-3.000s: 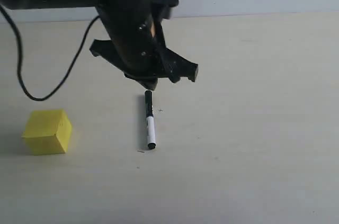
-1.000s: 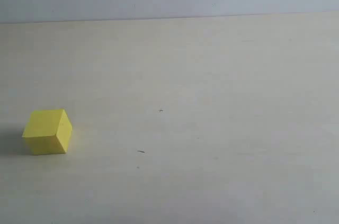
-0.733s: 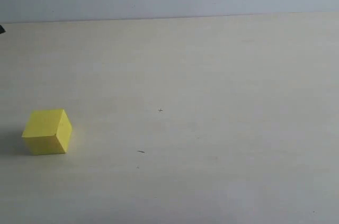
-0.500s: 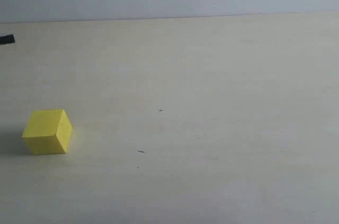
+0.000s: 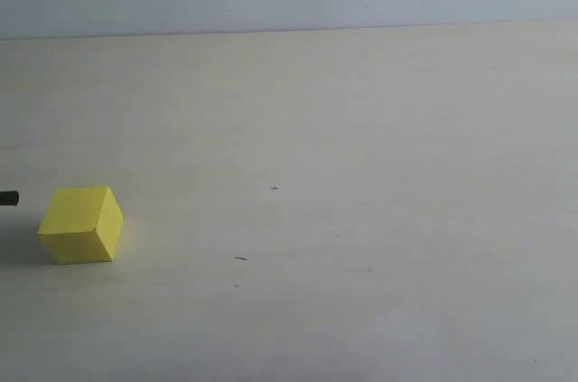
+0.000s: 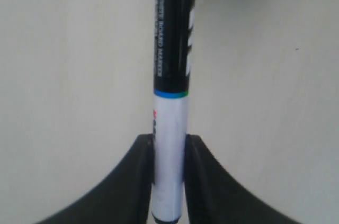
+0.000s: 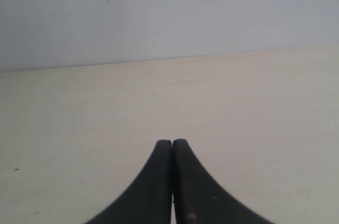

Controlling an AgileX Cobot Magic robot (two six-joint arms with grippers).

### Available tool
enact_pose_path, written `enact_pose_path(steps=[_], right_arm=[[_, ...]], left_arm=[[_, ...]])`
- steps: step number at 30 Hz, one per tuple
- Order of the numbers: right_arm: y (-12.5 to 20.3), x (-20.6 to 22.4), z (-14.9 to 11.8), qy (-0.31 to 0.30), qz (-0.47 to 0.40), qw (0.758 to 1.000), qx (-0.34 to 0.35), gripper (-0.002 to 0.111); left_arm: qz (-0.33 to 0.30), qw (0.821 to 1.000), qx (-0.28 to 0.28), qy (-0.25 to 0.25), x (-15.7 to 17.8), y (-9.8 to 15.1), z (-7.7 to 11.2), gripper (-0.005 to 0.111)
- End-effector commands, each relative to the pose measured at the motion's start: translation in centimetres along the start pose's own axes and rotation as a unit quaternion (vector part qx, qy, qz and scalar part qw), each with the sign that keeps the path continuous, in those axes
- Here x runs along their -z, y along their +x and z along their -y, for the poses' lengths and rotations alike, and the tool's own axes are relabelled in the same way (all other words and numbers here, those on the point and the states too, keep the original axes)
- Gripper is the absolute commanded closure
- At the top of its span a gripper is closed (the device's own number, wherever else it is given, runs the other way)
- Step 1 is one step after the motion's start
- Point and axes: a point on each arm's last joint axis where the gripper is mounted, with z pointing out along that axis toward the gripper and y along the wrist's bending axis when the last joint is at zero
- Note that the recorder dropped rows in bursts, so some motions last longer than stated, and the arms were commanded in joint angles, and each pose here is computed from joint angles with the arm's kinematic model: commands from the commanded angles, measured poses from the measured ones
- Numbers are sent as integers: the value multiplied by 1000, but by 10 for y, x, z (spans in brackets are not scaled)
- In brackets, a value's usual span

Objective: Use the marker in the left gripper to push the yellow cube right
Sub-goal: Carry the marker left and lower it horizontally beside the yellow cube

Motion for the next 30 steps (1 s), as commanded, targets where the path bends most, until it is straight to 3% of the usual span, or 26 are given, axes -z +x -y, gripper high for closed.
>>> enact_pose_path(steps=[1,5,22,25,30], right_arm=[[1,0,-4,-38,-1,999,7,108],[2,1,-7,-62,-4,998,12,108],[2,1,-7,-65,-4,998,13,108],[2,1,-7,-65,-4,998,13,108],[2,1,-7,-65,-4,998,13,108]], left_arm=[[5,1000,-19,-9,-16,-3,12,107],[-2,999,-35,-5,-24,-3,21,107],[1,1000,-29,-6,-24,-8,21,107],[4,998,-61,-13,-21,-25,19,107],[19,993,-113,-39,-18,-82,20,107]])
